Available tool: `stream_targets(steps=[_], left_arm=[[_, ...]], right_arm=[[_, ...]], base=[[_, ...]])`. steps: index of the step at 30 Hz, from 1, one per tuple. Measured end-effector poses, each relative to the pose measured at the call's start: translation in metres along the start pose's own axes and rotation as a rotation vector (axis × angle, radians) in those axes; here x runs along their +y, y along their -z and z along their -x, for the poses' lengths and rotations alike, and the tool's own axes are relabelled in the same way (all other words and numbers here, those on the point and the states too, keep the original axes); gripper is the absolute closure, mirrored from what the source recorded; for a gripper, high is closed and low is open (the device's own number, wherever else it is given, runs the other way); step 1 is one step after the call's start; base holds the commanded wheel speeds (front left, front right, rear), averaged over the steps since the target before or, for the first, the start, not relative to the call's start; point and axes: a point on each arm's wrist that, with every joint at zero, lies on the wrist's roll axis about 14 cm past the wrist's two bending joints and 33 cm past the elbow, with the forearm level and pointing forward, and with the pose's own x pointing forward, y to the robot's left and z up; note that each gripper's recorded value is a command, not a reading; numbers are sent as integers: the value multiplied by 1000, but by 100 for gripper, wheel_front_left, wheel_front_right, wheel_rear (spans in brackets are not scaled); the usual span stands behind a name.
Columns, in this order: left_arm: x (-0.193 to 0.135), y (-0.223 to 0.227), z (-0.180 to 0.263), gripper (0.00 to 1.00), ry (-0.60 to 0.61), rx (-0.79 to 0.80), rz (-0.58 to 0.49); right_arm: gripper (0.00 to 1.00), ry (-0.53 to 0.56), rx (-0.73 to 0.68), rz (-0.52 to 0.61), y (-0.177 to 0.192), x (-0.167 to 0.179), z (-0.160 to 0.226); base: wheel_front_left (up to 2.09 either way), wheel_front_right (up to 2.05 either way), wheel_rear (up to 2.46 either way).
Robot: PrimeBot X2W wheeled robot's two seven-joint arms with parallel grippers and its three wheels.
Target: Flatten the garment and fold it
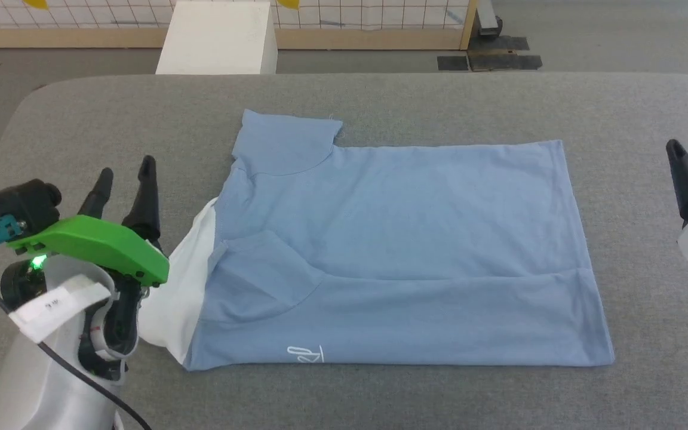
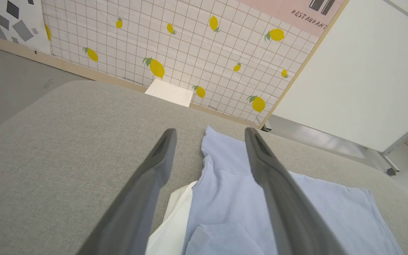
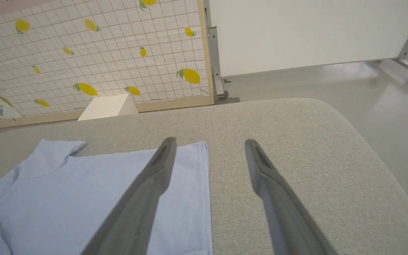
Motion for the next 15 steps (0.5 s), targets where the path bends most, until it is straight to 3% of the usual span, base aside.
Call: stream_targets(steps=[7,15], left_arm=[[-6,22,-17,0,51,-74,-66],[-17,39,-53,0,110,-77,-69]], right_arm=[[0,-3,-65,21,9,-1,-14],[0,-4,-62,32,23,-1,-40]], base=[[0,0,0],[0,0,0]])
